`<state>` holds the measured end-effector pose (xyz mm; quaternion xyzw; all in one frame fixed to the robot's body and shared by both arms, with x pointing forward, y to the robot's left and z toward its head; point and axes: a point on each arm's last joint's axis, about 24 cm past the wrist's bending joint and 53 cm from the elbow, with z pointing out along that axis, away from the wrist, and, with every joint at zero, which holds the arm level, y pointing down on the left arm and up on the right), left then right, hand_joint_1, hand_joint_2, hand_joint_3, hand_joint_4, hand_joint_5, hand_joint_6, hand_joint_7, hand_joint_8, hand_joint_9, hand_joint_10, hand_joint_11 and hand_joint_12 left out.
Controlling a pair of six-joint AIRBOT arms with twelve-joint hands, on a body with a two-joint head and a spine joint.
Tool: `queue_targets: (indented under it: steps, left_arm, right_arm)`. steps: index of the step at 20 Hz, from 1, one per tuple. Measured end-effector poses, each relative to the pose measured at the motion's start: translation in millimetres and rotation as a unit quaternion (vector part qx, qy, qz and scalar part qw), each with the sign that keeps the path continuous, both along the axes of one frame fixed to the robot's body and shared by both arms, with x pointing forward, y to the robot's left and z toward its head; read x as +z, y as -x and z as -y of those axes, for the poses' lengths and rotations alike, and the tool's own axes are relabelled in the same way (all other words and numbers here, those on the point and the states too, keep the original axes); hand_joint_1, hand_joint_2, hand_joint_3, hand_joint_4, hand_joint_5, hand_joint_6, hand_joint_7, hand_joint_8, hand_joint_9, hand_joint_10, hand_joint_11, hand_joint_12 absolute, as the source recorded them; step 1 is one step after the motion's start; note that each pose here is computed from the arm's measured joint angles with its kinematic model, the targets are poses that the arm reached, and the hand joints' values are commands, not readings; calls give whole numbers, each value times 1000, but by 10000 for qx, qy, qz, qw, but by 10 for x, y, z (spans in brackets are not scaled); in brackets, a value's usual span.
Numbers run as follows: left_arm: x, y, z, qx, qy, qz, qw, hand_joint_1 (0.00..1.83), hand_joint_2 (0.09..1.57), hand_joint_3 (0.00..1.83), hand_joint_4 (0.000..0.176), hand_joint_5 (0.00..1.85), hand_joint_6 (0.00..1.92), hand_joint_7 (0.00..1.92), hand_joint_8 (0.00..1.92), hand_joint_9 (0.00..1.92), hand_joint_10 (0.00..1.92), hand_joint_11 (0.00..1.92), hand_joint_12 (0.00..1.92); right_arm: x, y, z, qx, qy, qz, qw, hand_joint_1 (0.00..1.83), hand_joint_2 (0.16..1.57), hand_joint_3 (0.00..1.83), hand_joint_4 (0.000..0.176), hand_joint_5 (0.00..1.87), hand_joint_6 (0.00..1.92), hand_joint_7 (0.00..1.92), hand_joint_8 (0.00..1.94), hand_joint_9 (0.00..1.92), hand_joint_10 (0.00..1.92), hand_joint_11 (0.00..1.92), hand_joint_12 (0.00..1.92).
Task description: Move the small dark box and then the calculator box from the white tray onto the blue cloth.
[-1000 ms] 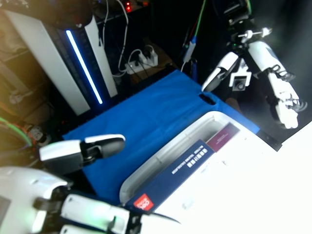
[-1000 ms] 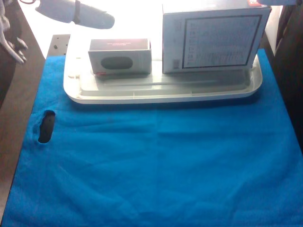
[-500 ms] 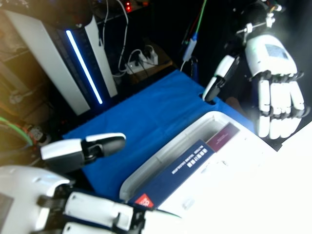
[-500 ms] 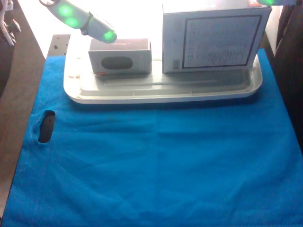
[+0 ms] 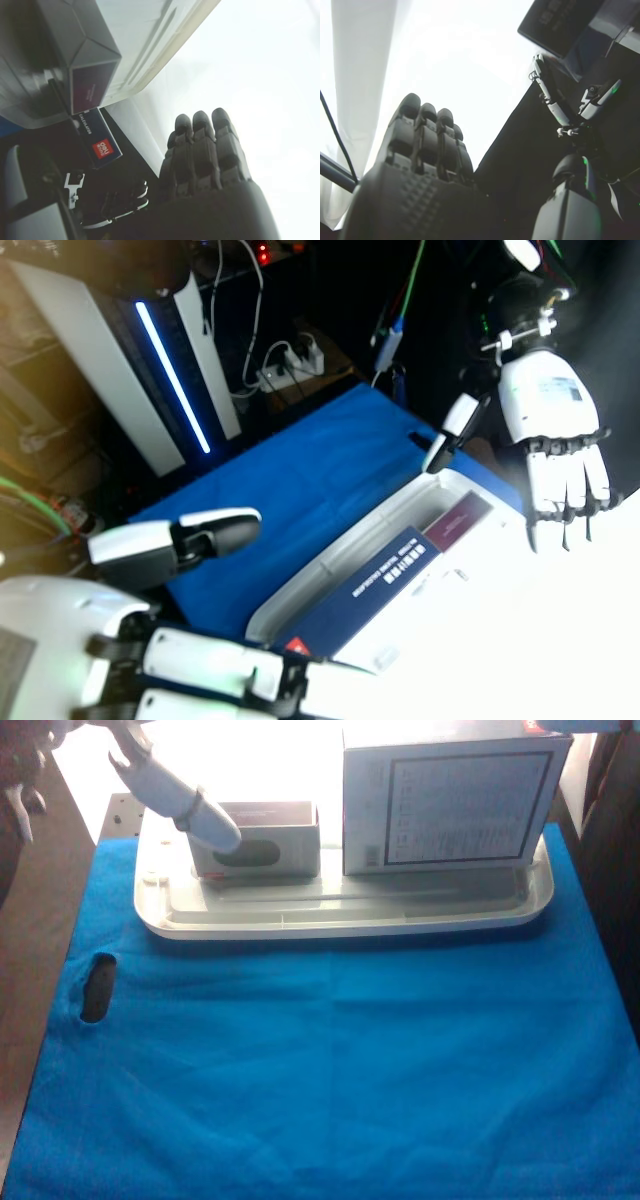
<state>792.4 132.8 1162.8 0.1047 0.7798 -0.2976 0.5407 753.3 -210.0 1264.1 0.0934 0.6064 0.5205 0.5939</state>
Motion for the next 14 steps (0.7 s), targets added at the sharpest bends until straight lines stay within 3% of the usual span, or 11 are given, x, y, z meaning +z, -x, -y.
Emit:
queue_targets:
  steps: [6, 9, 10, 12, 13, 14]
  left_arm:
    - [-410, -38, 0, 84, -85, -441, 9990, 695, 702, 0, 5, 221, 15, 353, 9, 260, 11, 83, 239]
    - [-469, -42, 1, 103, -123, -477, 9987, 714, 764, 2, 0, 319, 6, 465, 6, 379, 11, 137, 288]
    - [-469, -43, -1, 107, -125, -476, 9987, 732, 794, 0, 0, 386, 1, 545, 1, 471, 7, 192, 371]
    - [-475, -49, -13, 135, -135, -479, 9987, 870, 895, 0, 0, 682, 25, 861, 40, 730, 44, 215, 951]
    - [-477, -54, -21, 153, -146, -476, 9986, 988, 978, 10, 0, 877, 49, 988, 115, 863, 191, 334, 1198]
    - [-478, -59, -29, 172, -148, -476, 9986, 1059, 1079, 12, 18, 958, 790, 1005, 192, 859, 418, 415, 1304]
  right_arm:
    - [7, 8, 9, -2, 8, 6, 10000, 501, 755, 0, 8, 69, 0, 217, 1, 137, 1, 0, 319]
    - [12, 6, 18, -11, -10, 3, 10000, 503, 779, 6, 0, 77, 0, 185, 0, 113, 0, 0, 266]
    - [11, 6, 17, -11, -7, 4, 10000, 493, 777, 2, 0, 80, 1, 189, 1, 122, 3, 0, 288]
    - [12, 6, 18, -11, -10, 3, 10000, 498, 778, 0, 0, 83, 1, 198, 3, 127, 2, 0, 322]
    - [11, 6, 16, -10, -11, 2, 10000, 502, 770, 0, 8, 79, 0, 211, 7, 134, 5, 0, 318]
    - [9, 6, 12, -6, -12, 1, 10000, 507, 769, 0, 10, 79, 0, 222, 5, 145, 6, 0, 336]
